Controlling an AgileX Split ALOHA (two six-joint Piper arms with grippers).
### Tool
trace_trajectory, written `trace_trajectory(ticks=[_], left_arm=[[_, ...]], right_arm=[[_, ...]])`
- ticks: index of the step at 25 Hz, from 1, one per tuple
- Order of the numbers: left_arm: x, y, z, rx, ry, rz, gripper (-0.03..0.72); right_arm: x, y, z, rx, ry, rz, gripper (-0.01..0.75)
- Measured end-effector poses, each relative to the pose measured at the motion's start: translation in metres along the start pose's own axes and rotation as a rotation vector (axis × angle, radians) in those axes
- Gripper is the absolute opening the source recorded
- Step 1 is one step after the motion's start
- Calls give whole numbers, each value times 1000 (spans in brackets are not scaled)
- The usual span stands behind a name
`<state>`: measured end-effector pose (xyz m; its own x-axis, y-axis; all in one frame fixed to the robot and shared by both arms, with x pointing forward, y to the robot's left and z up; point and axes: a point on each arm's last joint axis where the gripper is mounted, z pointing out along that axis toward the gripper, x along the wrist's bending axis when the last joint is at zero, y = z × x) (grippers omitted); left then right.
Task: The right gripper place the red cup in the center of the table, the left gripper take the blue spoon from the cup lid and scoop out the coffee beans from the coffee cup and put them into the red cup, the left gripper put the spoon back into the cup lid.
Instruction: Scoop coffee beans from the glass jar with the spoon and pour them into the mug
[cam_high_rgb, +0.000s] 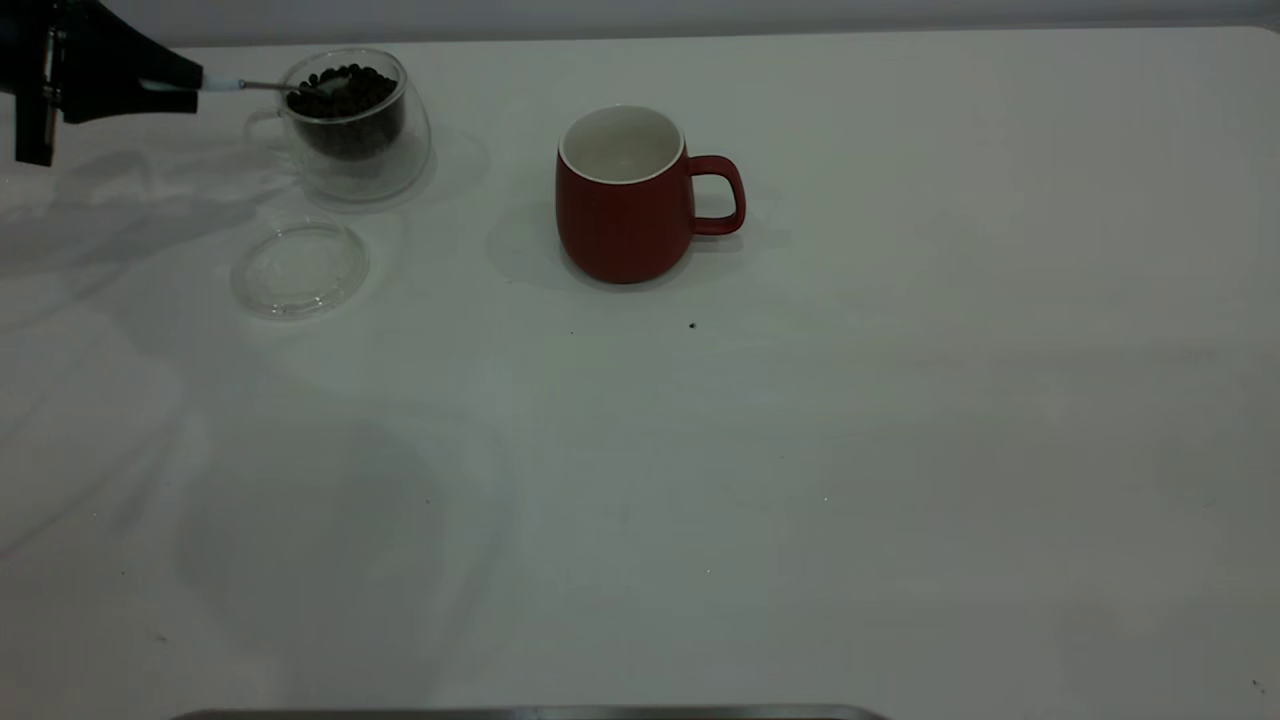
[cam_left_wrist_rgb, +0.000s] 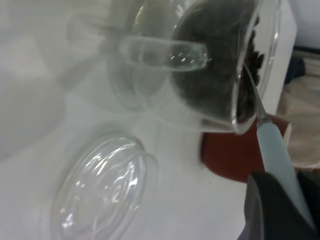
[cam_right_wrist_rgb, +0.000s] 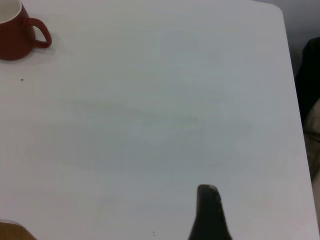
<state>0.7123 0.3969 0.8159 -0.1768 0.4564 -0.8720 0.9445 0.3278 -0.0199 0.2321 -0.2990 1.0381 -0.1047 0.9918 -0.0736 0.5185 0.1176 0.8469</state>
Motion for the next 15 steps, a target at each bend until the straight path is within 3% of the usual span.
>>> trace_trajectory(ticks=[15], left_arm=[[2,3,-9,-39,-33,-20,124]], right_arm=[[0,0,0,0,0,0,583]])
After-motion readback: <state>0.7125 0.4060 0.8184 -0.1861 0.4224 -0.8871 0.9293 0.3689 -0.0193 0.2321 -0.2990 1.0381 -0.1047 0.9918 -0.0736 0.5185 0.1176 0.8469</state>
